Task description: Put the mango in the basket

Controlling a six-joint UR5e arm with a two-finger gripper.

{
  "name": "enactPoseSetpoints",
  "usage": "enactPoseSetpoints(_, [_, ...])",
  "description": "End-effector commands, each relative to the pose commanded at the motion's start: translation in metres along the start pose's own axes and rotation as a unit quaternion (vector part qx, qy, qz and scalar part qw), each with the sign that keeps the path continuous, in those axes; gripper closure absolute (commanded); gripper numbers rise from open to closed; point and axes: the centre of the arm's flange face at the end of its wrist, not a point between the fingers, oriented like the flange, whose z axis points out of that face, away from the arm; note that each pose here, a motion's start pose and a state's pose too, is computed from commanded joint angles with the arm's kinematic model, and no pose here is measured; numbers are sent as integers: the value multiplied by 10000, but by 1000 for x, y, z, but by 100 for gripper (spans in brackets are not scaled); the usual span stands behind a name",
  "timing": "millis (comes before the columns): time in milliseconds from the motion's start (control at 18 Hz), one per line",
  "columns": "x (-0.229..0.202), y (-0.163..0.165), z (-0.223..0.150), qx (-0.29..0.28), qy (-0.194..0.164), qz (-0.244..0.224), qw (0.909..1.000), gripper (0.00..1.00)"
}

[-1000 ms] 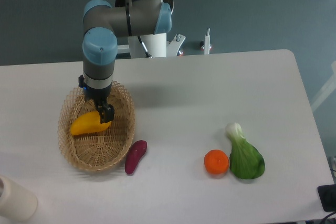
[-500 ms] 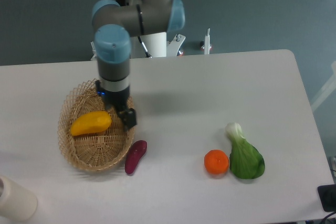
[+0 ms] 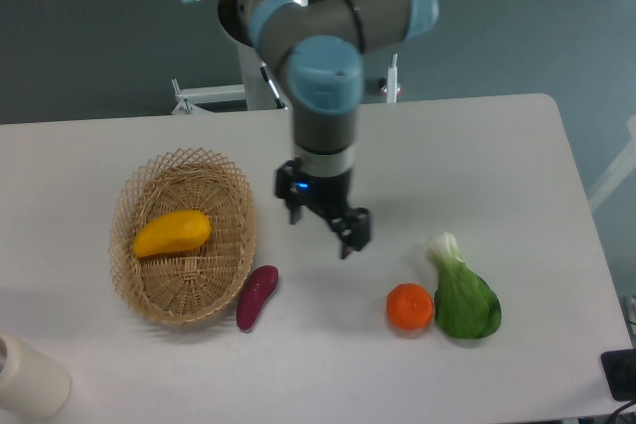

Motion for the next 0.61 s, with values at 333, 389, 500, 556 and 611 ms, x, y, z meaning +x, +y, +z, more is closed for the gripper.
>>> enactPoseSetpoints(333, [-62,46,15,-469,235,181,9985,0])
enactPoseSetpoints(389, [-65,50,15,-480,210,221,9984,0])
enactPoseSetpoints(500, [-69,60,14,-457,220,435,9978,0])
enactPoseSetpoints(556, [-73,67,12,-434,198,460,9978,0])
enactPoseSetpoints(611, [-74,69,12,-427,198,468,9978,0])
